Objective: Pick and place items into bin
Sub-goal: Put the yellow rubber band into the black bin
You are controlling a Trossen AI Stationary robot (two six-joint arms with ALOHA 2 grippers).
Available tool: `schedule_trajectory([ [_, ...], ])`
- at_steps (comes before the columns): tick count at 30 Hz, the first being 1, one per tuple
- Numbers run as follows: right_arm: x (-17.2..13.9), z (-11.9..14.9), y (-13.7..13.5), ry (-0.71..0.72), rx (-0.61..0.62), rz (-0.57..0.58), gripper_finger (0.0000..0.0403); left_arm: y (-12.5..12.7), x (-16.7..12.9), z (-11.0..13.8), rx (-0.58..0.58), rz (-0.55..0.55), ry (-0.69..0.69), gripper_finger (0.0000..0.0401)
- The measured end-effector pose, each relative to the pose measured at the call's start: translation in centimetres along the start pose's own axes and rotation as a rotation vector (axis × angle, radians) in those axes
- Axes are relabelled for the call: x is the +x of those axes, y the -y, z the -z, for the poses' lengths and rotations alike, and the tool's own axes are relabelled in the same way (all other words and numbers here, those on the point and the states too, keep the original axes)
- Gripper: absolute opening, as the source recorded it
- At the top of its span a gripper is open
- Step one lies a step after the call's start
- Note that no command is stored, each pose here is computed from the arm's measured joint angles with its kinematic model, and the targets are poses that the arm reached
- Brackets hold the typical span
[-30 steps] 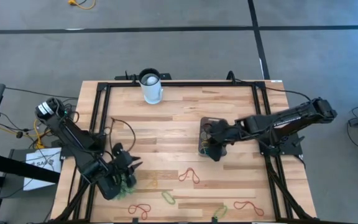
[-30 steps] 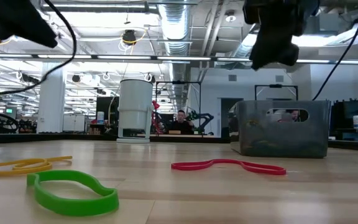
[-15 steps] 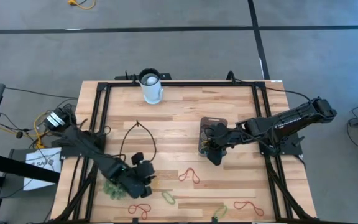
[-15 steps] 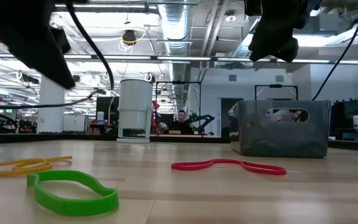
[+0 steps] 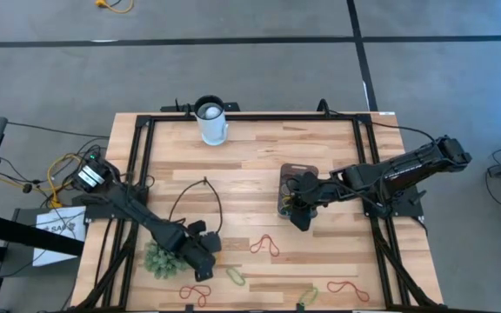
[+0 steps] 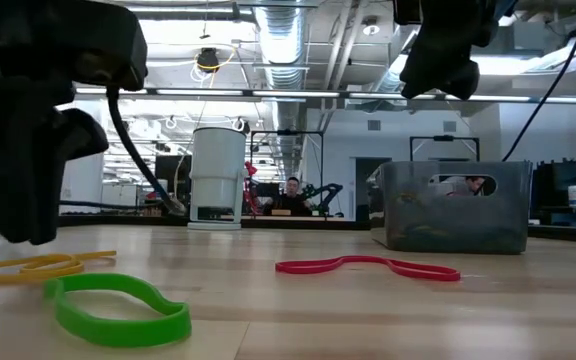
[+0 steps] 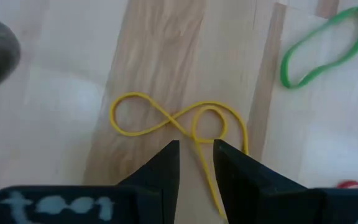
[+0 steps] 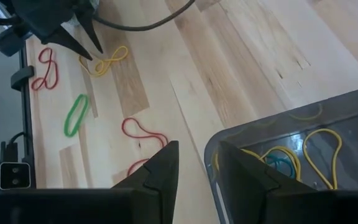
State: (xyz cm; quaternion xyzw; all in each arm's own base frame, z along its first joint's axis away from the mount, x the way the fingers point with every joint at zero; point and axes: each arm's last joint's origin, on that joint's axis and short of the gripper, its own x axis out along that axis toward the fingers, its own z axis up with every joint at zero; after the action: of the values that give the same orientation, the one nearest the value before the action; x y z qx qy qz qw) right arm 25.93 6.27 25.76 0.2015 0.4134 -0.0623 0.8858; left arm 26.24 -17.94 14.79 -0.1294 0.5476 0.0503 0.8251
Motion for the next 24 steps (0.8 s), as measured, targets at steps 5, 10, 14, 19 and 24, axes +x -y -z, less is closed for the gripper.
schedule_trajectory([
  [5, 0.0, 0.0, 0.0, 0.001, -0.016, 0.000, 0.0107, 0.3, 0.4, 0.0, -0.025, -0.009, 0.036, 0.0087],
  [10, 0.0, 0.0, 0.0, 0.000, -0.017, 0.001, 0.0107, 0.3, 1.2, 0.0, -0.034, -0.036, 0.054, 0.0087],
  [14, 0.0, 0.0, 0.0, -0.001, -0.017, 0.001, 0.0107, 0.3, 2.2, 0.2, -0.036, -0.052, 0.044, 0.0087],
  [19, 0.0, 0.0, 0.0, 0.000, -0.016, 0.000, 0.0107, 0.2, 2.9, 0.5, -0.034, -0.096, 0.043, 0.0085],
  [24, 0.0, 0.0, 0.0, 0.001, -0.016, 0.000, 0.0107, 0.2, 2.9, 0.5, -0.026, -0.116, 0.049, 0.0038],
])
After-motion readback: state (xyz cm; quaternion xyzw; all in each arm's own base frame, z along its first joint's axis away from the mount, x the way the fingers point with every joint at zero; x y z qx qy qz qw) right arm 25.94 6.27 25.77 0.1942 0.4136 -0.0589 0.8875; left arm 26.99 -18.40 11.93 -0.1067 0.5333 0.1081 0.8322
